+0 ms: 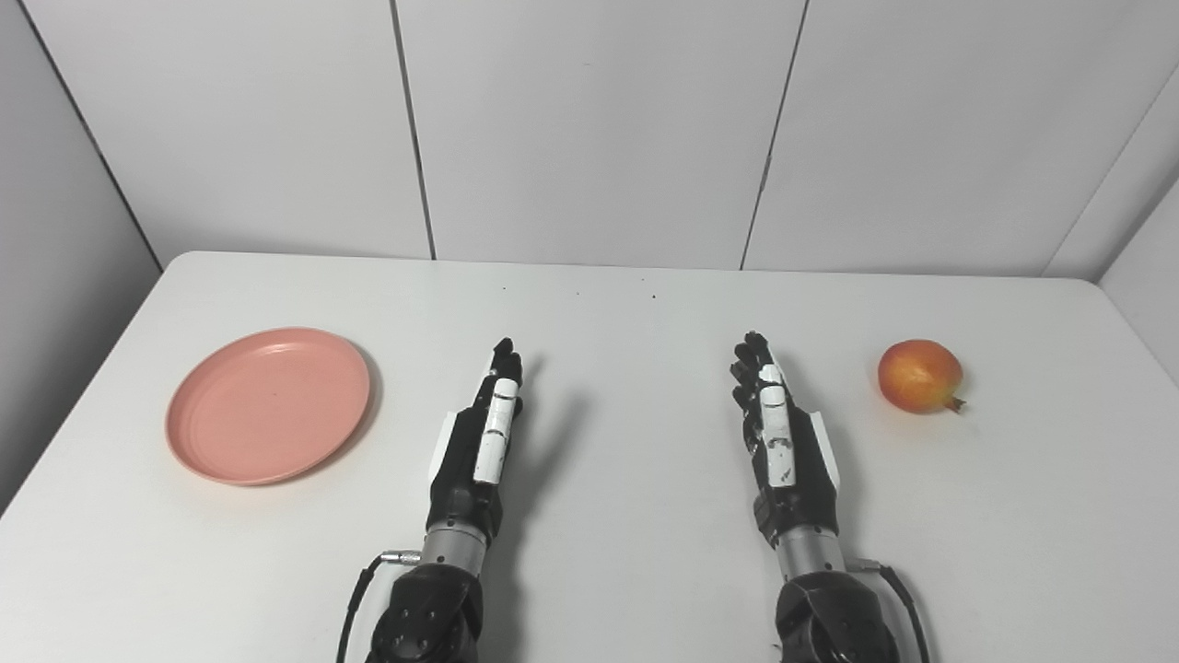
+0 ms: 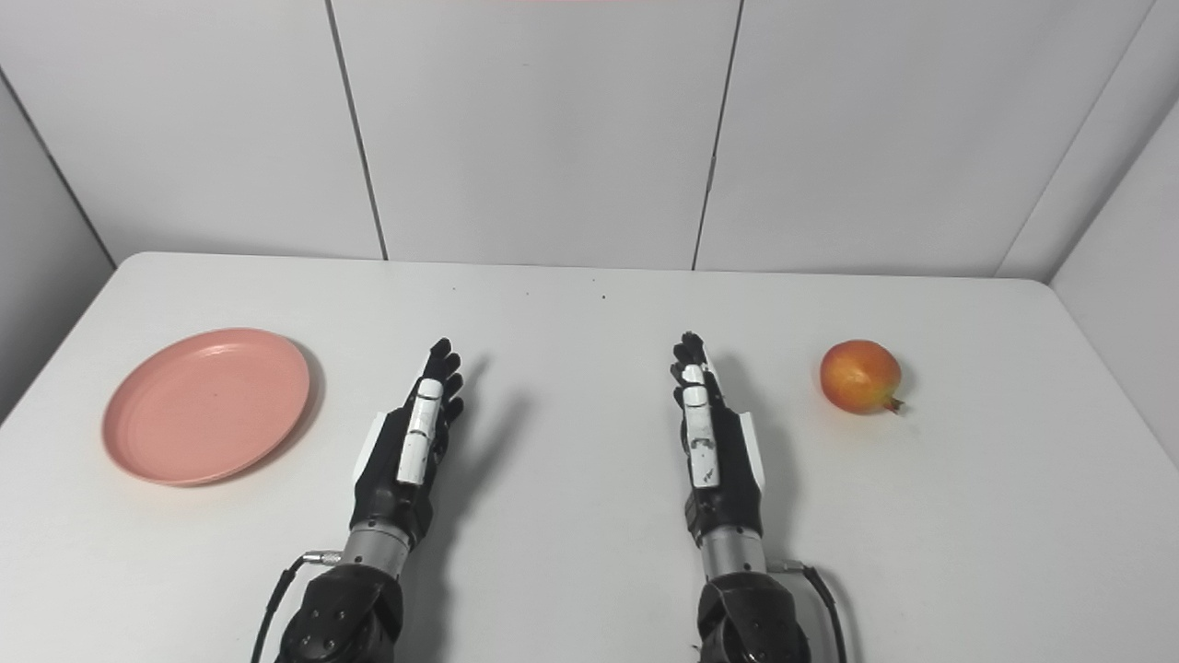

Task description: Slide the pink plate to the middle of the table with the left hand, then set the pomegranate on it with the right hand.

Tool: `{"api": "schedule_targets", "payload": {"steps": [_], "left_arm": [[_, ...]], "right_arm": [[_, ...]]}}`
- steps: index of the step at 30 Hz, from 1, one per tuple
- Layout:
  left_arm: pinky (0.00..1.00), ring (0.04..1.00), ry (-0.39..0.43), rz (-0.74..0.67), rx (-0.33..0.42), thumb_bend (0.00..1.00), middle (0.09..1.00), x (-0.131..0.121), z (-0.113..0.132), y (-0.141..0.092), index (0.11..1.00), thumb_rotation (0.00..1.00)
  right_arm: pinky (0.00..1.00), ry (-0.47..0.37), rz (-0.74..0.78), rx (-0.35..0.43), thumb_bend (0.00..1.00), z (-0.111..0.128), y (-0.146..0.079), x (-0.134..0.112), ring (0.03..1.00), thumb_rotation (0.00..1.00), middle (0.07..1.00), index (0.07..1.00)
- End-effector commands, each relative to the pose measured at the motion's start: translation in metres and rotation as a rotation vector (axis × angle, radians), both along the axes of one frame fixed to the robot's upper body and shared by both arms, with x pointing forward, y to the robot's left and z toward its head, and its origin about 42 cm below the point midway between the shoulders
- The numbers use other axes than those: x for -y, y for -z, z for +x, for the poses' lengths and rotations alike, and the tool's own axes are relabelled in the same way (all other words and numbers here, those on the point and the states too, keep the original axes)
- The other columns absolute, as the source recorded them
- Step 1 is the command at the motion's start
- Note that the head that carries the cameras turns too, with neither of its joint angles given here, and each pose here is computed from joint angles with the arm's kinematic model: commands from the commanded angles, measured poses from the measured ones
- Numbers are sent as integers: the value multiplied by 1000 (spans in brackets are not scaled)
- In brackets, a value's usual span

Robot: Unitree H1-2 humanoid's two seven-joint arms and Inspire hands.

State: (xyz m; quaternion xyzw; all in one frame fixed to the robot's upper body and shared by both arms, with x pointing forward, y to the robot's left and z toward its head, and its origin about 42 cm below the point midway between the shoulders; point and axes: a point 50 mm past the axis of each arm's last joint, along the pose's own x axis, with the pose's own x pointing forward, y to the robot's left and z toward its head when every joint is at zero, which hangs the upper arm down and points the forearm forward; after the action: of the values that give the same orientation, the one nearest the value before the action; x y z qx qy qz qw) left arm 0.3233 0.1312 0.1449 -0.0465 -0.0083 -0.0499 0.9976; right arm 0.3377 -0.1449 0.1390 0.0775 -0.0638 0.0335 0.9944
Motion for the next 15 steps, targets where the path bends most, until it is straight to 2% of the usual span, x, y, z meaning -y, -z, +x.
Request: {"api": "schedule_targets", "payload": {"steps": [1,15], "left_arm": [[1000,1000,14,-26,60,485,1000,9,3,-15,1000,1000],[1000,1000,15,-14,59,508,1000,9,2,-14,1000,1000]], "right_arm": [[983,-7,13,97,555,3,-17,-2,959,1000,948,946],[969,1,5,90,541,5,-17,-1,951,1000,943,943]]}}
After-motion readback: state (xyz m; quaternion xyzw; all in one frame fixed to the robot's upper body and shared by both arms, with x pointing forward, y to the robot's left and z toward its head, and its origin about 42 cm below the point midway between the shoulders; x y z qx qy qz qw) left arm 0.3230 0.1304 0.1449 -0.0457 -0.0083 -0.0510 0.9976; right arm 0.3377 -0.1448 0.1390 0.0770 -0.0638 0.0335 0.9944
